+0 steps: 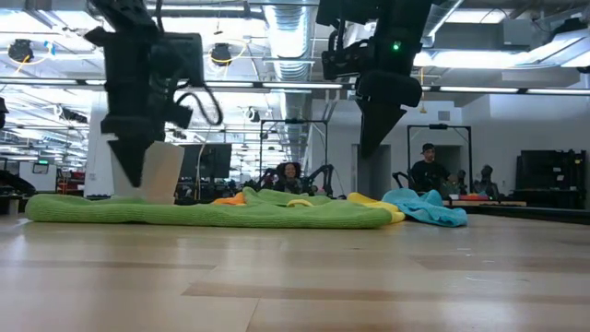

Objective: Fold microfiber towels
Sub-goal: Fold the right green microfiber towel

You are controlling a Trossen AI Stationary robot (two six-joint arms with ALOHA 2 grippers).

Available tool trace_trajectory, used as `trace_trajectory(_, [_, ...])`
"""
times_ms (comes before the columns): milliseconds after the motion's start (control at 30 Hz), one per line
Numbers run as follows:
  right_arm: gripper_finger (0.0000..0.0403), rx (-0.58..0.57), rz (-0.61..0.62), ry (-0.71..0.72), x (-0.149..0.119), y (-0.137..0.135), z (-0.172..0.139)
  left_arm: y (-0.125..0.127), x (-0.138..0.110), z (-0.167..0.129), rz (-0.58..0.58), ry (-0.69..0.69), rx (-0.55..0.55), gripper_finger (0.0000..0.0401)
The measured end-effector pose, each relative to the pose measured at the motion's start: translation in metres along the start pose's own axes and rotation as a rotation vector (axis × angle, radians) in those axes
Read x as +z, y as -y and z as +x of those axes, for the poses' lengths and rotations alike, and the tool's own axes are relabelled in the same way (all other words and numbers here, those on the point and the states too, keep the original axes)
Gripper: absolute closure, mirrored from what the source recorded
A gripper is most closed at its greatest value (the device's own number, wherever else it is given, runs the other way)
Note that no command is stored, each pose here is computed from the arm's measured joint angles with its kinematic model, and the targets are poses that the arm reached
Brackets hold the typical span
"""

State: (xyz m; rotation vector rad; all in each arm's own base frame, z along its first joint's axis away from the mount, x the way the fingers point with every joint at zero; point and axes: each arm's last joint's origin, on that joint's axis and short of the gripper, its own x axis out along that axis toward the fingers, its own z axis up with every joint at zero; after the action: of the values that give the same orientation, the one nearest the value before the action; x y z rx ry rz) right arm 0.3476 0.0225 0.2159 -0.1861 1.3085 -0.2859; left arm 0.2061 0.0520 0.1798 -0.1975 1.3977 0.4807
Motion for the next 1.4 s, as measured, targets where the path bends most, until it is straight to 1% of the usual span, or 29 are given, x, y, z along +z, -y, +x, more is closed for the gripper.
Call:
trace_trajectory(100, [0.023,0.0,0.0,0.0,0.0,0.0,0.0,0.0,0.007,-0.005,0.07,0.041,-0.009,0.0362])
trace_trajectory(167, [0.0231,0.0,-0.001,0.0,0.0,0.0,0.0,-0.001,0.009,-0.005,0.105,0.052,-0.024,0.0334])
trace_trajectory(267, [0.0232,0.0,-0.002,0.0,0.0,0.0,0.0,-0.001,0.01,-0.001,0.15,0.028,-0.099,0.029])
trace_trajectory(333, [0.0231,0.0,-0.005,0.0,0.0,0.0,0.0,-0.003,0.01,0.004,0.162,0.004,-0.102,0.0267])
trace_trajectory(433, [0.023,0.0,-0.017,0.003,0.0,0.0,0.0,-0.005,0.012,0.013,0.185,-0.037,-0.092,0.0246])
trace_trajectory(533, [0.023,0.001,-0.016,0.005,0.0,0.0,0.0,-0.007,0.013,0.02,0.182,-0.074,-0.083,0.0242])
trace_trajectory(667, [0.023,0.001,-0.016,0.005,0.0,0.0,0.0,-0.009,0.013,0.024,0.182,-0.096,-0.091,0.0247])
trace_trajectory(767, [0.023,0.001,-0.016,0.004,0.0,0.0,0.0,-0.008,0.013,0.024,0.198,-0.102,-0.163,0.026])
trace_trajectory(833, [0.023,0.001,-0.016,0.005,0.001,0.0,0.0,-0.007,0.012,0.024,0.199,-0.11,-0.183,0.0274])
trace_trajectory(967, [0.0234,0.001,-0.016,0.006,0.001,0.0,0.0,-0.008,0.01,0.023,0.207,-0.128,-0.181,0.0316])
trace_trajectory(1100, [0.0237,0.002,-0.019,0.007,0.0,-0.001,0.0,-0.008,0.01,0.023,0.199,-0.132,-0.179,0.0372])
trace_trajectory(1167, [0.0239,0.003,-0.023,0.008,0.0,-0.003,-0.001,-0.008,0.009,0.023,0.185,-0.136,-0.165,0.0393])
trace_trajectory(1333, [0.0239,0.005,-0.03,0.013,0.0,-0.006,-0.002,-0.012,0.003,0.021,0.135,-0.22,-0.075,0.0398])
trace_trajectory(1400, [0.0239,0.006,-0.031,0.017,0.001,-0.006,-0.002,-0.012,0.001,0.02,0.116,-0.243,-0.059,0.0399])
